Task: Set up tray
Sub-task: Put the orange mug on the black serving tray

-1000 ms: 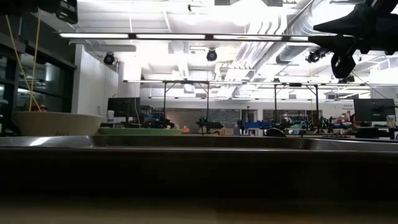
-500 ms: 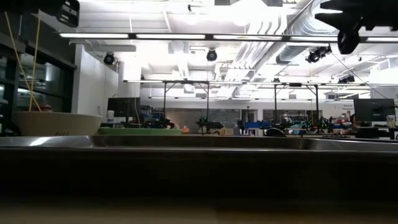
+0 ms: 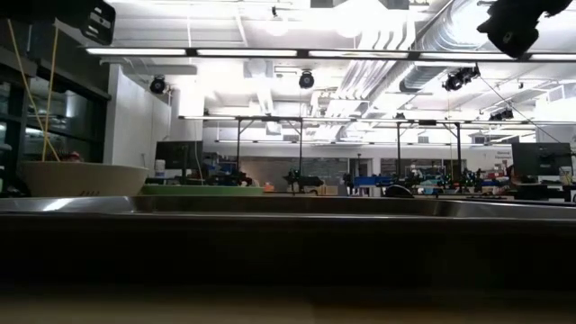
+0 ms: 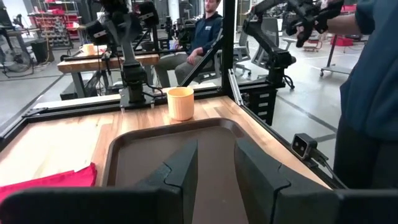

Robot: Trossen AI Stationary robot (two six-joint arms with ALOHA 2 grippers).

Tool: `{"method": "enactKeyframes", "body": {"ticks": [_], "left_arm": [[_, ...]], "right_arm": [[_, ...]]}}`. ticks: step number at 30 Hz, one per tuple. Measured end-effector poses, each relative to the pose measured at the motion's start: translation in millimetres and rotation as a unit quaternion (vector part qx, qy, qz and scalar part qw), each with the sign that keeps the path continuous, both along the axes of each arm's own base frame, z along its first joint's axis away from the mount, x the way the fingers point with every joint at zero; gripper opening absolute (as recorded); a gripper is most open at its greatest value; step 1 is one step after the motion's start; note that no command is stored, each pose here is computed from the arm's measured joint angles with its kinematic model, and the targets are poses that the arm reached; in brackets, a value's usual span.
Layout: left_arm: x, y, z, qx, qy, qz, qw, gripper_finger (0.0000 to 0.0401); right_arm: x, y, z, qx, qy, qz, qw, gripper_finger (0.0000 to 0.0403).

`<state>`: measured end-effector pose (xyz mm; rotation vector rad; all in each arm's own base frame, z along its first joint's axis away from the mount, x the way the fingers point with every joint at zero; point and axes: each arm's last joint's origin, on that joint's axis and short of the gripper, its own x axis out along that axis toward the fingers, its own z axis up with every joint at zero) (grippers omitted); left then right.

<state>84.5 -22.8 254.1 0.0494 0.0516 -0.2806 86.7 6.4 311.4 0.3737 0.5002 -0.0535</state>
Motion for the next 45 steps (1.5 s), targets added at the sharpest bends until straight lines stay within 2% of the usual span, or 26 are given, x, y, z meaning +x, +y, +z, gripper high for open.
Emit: {"method": "enactKeyframes", "body": {"ticks": [6,13,17,28,32,39,45], "left_arm": [[0.0,0.0,0.0,0.000,0.000,0.000,1.000,0.0136],[0.0,0.0,0.0,0.002,-0.001,-0.001,1.000,0.0136],[0.0,0.0,0.0,0.002,-0.001,-0.001,1.000,0.0136],[0.0,-0.1,0.0,0.003,-0.001,-0.002,1.000,0.0136],[0.0,-0.1,0.0,0.003,-0.001,-0.002,1.000,0.0136],[0.0,-0.1,0.0,0.003,-0.001,-0.002,1.000,0.0136],[0.0,-0.1,0.0,0.003,-0.001,-0.002,1.000,0.0136]], "right_arm": [[12.3,6.5,2.7,0.070,0.113,0.060,0.989,0.0083],[19.1,12.1,-8.2,0.153,0.173,0.097,0.968,0.0083],[19.1,15.8,-13.8,0.174,0.190,0.105,0.961,0.0083],[19.8,32.8,-19.8,0.163,0.242,0.160,0.943,0.0083],[21.8,38.7,-22.2,0.163,0.260,0.155,0.939,0.0083],[22.3,49.3,-26.1,0.123,0.275,0.163,0.939,0.0083],[19.1,51.0,-34.0,0.089,0.325,0.134,0.932,0.0083]]}}
